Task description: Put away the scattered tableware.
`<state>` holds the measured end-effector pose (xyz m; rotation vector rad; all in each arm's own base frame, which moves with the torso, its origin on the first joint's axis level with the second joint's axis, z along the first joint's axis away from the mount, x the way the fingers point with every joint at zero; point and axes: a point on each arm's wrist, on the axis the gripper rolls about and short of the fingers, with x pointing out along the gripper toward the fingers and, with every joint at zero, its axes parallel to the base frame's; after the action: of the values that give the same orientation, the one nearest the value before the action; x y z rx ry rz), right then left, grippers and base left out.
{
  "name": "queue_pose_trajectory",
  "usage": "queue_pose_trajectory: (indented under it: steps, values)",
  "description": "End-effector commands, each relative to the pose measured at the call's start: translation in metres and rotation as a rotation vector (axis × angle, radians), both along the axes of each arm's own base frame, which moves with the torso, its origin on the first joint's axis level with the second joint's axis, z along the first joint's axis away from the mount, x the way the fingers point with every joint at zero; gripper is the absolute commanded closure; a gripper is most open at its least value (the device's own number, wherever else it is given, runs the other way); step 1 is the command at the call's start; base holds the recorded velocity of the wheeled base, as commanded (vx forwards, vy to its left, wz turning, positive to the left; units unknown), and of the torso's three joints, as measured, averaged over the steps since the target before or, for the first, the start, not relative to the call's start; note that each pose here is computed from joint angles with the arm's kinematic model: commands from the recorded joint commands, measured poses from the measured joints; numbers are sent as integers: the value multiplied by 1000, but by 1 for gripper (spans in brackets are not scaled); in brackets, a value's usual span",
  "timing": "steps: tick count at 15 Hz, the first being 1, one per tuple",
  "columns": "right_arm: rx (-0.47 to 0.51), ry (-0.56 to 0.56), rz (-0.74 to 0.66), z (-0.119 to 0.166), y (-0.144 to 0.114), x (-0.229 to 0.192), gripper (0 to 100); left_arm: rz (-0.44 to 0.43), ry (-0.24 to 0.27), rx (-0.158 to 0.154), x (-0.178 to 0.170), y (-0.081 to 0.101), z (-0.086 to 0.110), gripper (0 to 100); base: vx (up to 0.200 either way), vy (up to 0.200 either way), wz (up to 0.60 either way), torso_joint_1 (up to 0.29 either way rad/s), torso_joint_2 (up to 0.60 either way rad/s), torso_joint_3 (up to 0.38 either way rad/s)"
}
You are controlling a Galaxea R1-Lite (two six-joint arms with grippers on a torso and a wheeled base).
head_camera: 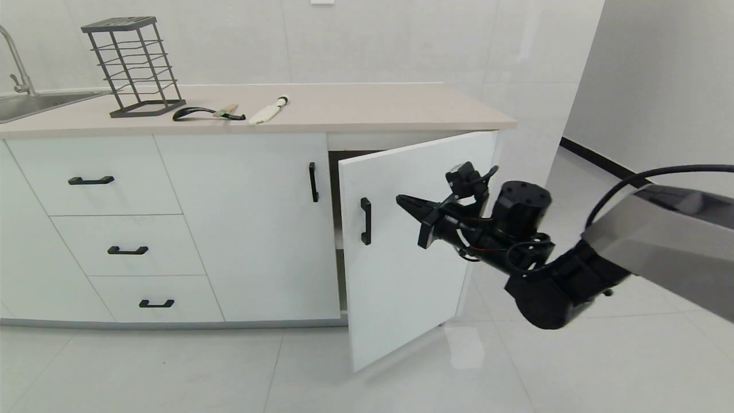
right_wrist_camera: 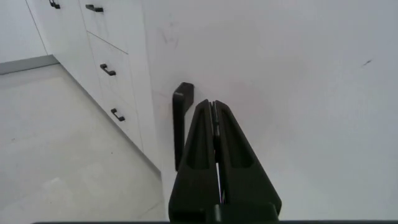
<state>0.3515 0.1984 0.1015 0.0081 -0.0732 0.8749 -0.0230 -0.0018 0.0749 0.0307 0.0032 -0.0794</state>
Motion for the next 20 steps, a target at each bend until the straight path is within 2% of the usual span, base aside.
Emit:
queue_pose_trajectory:
  steps: [1,2,3,4,5,6,8,11,13,16,19,20]
  values:
    - [48,-97,-73,78,-80,-112,100,1,2,0,0,0,0,0,0,0,0,0,0,0]
    - [58,-123,-123,87,-107,-146,100,1,2,0,0,0,0,0,0,0,0,0,0,0]
    - [60,-134,-165,87,-124,-165,100,1,2,1,0,0,0,0,0,0,0,0,0,0]
    - [61,-166,-299,85,-160,-204,100,1,2,0,0,0,0,0,200,0,0,2,2,-2]
    - [59,-200,-395,80,-179,-232,100,0,2,0,0,0,0,0,200,0,0,-7,-2,2]
    - [61,-240,-433,77,-186,-254,100,0,2,1,0,0,0,0,200,0,0,-7,2,2]
    - [87,-338,-443,80,-189,-301,100,0,2,0,0,0,0,0,200,0,0,-7,2,2]
    - [55,-243,-447,48,-189,-342,100,0,2,1,0,0,0,0,200,0,0,2,1,-1]
    - [48,-220,-451,29,-189,-361,100,0,2,1,0,0,0,0,0,200,0,2,5,2]
    - [32,-206,-452,7,-190,-376,100,0,2,1,0,0,0,0,0,200,0,4,1,5]
    - [17,-109,-519,-8,-190,-377,100,0,2,-2,0,0,0,0,0,133,0,0,3,5]
    - [2,-29,-586,-16,-192,-376,100,1,2,0,0,0,0,0,0,0,0,0,0,0]
